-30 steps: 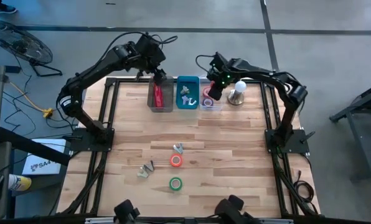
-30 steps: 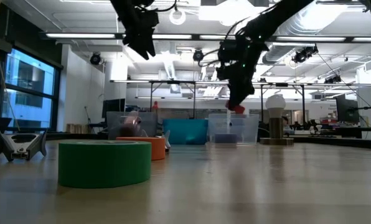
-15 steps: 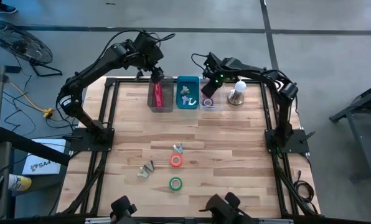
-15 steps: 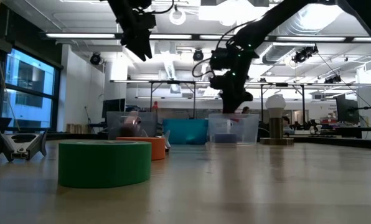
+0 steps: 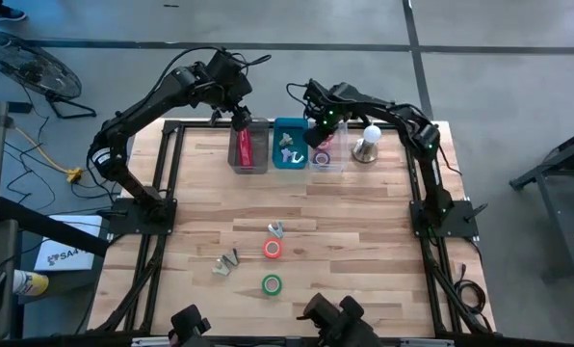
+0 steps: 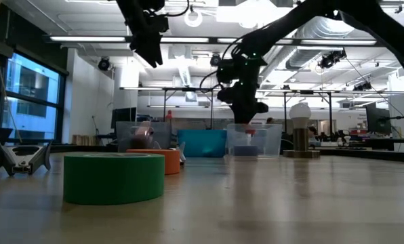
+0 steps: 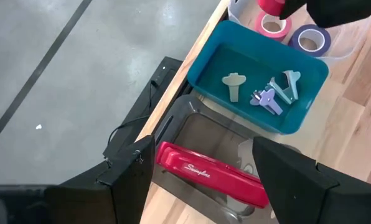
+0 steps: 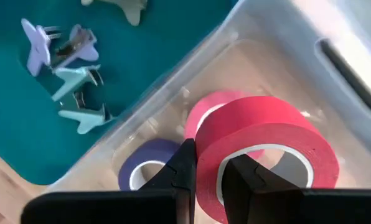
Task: Pick and place Stapler, Stapler remover, tape
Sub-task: Put the red tape into the transparent bin
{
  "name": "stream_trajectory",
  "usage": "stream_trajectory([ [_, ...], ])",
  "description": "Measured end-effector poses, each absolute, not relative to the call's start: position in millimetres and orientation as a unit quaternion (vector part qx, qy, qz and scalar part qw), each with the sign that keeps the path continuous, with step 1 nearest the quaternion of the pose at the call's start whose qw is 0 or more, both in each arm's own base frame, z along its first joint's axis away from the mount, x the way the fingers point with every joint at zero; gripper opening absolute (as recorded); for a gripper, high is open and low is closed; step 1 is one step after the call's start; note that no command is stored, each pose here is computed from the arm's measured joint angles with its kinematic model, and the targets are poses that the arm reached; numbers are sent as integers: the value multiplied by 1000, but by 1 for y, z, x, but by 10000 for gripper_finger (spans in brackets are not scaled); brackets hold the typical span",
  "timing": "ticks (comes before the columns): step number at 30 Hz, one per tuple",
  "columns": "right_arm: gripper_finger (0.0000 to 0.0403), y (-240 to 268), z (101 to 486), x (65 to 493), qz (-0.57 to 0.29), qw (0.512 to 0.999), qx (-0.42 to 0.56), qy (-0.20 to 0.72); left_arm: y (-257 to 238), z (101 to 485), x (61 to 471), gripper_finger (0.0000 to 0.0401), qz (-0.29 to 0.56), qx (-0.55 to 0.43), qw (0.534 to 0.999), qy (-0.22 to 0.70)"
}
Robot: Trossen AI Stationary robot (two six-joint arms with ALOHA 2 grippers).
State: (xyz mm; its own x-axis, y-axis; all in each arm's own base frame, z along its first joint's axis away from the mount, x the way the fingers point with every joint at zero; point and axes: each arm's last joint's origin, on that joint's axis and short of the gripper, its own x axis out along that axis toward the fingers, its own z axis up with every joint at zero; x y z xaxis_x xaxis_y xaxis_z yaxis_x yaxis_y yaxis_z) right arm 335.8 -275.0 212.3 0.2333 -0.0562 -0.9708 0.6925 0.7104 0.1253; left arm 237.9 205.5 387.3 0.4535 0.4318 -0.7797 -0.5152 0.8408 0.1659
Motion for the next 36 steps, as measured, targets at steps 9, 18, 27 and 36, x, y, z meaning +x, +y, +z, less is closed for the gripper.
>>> stream_trajectory([
  [9,35,-268,195,347,-253,720,279,583,205,387,237,263,276,-47,849,447],
  [18,37,-264,194,350,-249,720,284,582,205,387,237,263,274,-43,850,448],
  [27,39,-266,194,350,-267,719,274,580,205,387,237,263,274,-43,850,448],
  [36,48,-266,194,350,-269,718,277,579,205,387,237,263,270,-36,850,450],
])
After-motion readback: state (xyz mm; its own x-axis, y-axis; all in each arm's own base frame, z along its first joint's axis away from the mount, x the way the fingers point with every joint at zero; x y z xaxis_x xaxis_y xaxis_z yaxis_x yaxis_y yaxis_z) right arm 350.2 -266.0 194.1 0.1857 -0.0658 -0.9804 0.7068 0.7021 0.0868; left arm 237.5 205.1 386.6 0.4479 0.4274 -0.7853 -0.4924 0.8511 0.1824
